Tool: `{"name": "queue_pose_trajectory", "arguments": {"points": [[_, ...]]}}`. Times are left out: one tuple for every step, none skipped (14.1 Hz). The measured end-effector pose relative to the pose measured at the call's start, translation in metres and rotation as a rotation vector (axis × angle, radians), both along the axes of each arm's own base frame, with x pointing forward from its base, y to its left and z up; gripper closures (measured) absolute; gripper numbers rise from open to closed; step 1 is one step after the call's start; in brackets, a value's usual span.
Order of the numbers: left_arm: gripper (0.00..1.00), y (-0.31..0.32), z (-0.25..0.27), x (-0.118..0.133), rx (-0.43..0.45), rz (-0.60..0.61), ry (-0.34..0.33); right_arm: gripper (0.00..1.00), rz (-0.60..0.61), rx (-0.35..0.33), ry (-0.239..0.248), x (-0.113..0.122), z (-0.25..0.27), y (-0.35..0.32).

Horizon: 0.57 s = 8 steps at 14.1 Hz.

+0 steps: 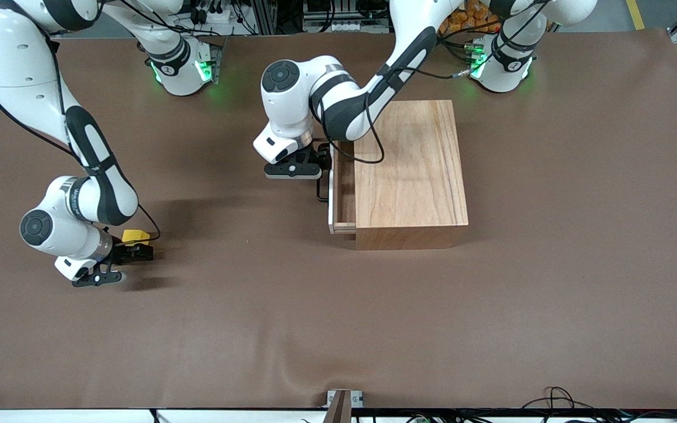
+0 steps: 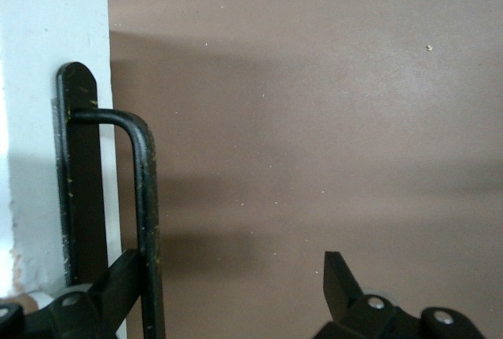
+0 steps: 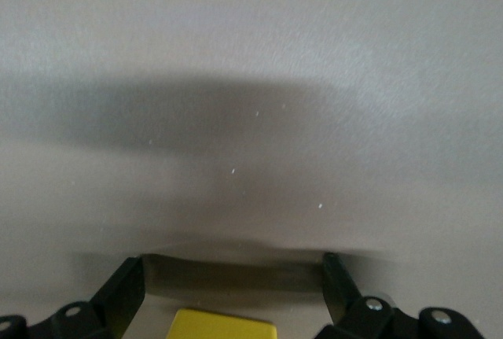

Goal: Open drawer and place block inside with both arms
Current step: 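Pull the drawer open with the left gripper while the right gripper lowers to the cube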

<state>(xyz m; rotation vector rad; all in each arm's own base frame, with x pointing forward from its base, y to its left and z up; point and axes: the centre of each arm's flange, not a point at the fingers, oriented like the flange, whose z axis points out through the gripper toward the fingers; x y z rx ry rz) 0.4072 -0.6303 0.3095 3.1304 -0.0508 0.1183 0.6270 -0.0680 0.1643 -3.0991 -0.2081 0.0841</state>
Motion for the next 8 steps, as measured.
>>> {"name": "queue_pose_trajectory", "arguments": {"points": [[0.00,0.000,-0.002,0.000,0.000,0.000,0.000,0.00,0.003,0.003,0.017,-0.002,0.000,0.001],[0.00,-0.001,-0.004,0.000,-0.001,-0.001,0.000,0.00,0.006,0.008,0.038,-0.004,0.000,0.002],[0.00,-0.001,-0.004,0.000,-0.002,-0.001,0.000,0.00,0.011,0.011,0.056,-0.006,0.001,0.004],[0.00,-0.002,-0.004,0.000,-0.004,-0.002,-0.001,0.00,0.015,0.014,0.069,-0.007,0.001,0.004],[0.00,-0.003,-0.002,0.000,-0.016,-0.002,-0.005,0.00,0.019,0.017,0.079,-0.008,0.002,0.005],[0.00,-0.006,0.000,-0.001,-0.028,-0.005,-0.010,0.00,0.024,0.019,0.091,-0.009,0.003,0.005],[0.00,-0.009,0.001,-0.003,-0.037,-0.010,-0.013,0.00,0.030,0.021,0.101,-0.009,0.005,0.005],[0.00,-0.011,0.001,-0.006,-0.044,-0.014,-0.018,0.00,0.034,0.024,0.110,-0.010,0.008,0.005]]}}
